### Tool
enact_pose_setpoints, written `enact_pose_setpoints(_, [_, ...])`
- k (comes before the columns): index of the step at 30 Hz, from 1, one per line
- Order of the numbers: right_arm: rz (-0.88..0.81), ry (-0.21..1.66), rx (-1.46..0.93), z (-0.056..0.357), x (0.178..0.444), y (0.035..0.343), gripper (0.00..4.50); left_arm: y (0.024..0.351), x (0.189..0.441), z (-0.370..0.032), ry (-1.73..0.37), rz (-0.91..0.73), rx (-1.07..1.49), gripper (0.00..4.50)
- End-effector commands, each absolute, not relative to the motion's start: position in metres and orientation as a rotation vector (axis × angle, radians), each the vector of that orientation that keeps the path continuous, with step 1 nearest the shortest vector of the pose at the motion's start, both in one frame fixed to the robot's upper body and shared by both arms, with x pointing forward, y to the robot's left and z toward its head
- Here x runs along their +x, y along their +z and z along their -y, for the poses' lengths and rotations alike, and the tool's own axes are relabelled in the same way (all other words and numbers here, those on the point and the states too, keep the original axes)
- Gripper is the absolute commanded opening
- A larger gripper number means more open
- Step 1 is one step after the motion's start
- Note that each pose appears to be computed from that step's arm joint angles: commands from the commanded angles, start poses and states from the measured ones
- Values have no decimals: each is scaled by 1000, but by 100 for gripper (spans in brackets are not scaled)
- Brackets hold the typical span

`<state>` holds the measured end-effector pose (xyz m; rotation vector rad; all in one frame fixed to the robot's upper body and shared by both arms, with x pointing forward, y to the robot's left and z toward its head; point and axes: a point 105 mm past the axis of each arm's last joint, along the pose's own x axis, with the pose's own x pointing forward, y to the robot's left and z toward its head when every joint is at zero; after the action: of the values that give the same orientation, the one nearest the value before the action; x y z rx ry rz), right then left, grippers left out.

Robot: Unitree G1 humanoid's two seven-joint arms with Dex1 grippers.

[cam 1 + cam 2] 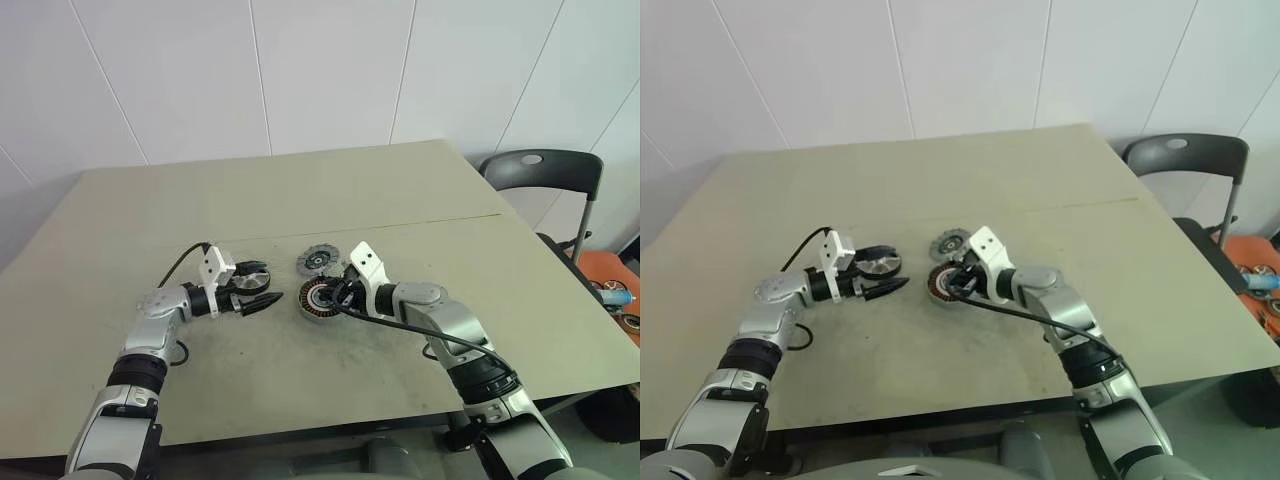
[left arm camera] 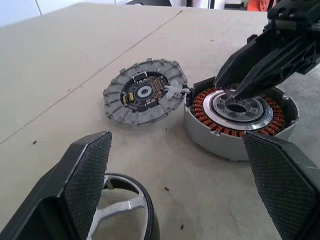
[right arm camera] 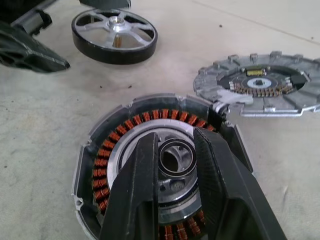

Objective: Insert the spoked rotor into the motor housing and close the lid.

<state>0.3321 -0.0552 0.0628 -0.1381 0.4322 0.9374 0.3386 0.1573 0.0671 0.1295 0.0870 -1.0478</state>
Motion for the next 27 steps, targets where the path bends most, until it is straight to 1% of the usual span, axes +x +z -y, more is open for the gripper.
enact_pose_setpoints(1, [-386, 962, -138, 48, 334, 76, 67, 82, 342, -153, -1051, -36, 154, 450])
enact_pose_setpoints(13, [-388, 952, -134, 48, 334, 75, 67, 87, 344, -149, -1053, -30, 162, 450])
enact_pose_setpoints(27, [-392, 956, -122, 45, 333, 74, 67, 79, 344, -153, -1042, -40, 159, 450])
